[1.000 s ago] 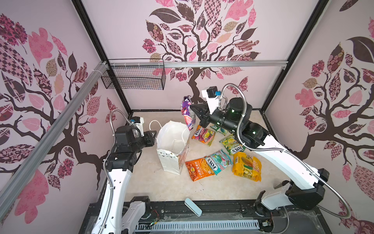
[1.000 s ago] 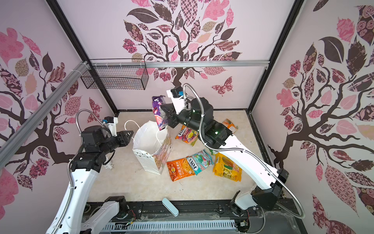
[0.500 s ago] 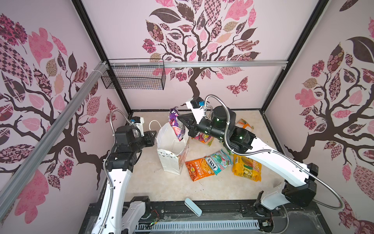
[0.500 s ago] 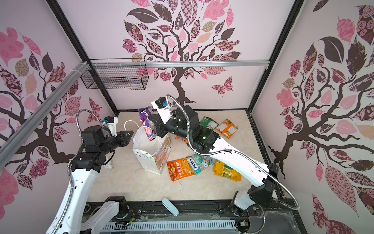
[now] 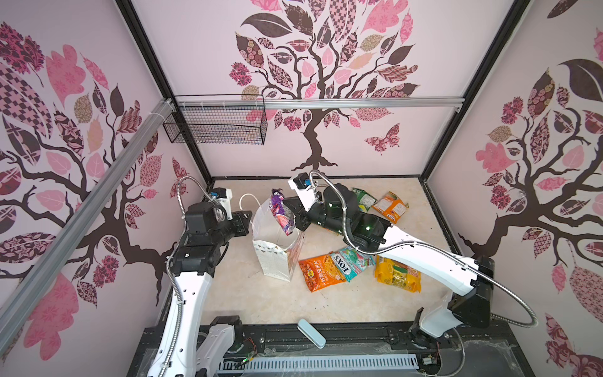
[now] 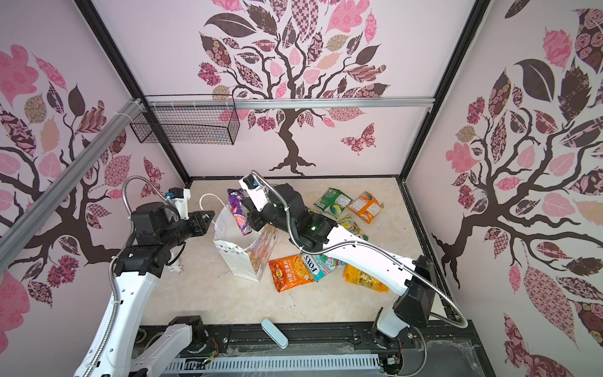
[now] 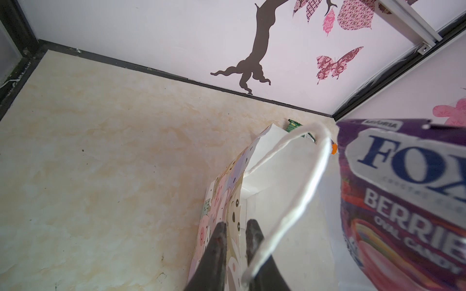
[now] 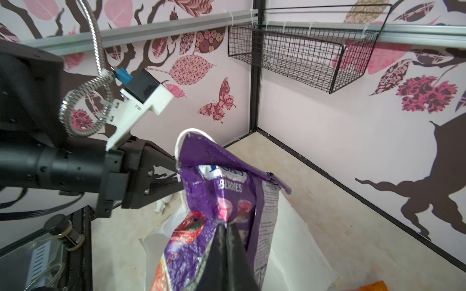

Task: Place the snacks into the paper bag
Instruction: Place the snack in the paper bag.

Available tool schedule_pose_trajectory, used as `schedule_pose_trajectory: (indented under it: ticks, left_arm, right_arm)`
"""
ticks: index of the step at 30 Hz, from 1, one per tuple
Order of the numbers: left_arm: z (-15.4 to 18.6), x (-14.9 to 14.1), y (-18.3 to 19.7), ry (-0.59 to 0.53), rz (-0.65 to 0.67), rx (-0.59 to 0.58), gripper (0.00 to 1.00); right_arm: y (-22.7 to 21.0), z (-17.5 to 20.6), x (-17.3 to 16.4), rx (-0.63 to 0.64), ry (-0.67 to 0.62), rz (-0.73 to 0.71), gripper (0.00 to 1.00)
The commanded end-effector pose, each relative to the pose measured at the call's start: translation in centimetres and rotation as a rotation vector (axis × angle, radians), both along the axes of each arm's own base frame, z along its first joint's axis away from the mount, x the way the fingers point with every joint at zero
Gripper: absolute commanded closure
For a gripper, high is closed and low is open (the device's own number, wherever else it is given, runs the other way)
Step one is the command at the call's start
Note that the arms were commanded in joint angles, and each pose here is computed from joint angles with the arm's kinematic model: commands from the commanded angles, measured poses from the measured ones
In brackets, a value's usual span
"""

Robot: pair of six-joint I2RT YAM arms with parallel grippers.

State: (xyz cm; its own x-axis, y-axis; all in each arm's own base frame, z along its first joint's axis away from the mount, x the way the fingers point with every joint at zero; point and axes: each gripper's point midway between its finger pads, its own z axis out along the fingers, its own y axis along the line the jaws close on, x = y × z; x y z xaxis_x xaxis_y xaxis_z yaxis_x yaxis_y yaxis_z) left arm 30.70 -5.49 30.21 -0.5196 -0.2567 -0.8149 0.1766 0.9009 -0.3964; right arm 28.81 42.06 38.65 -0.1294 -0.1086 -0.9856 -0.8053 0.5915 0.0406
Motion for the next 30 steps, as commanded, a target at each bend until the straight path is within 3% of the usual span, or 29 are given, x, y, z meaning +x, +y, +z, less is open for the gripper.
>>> schedule_pose_trajectory:
  ticks: [1, 17, 30]
  left_arm:
    - [-0.7, 0.1, 0.1, 0.010, 0.000, 0.002, 0.81]
    - [-0.8, 0.0, 0.0, 0.012, -0.004, 0.005, 0.83]
    - [-0.8, 0.0, -0.5, 0.011, -0.031, -0.009, 0.84]
  right_arm:
    - [0.1, 1.8, 0.9, 0.046, -0.068, -0.051, 1.00]
    - [-0.6, -1.1, 2.3, -0.018, -0.063, -0.134, 1.00]
    - [0.0, -3.6, 2.3, -0.080, -0.026, -0.113, 1.00]
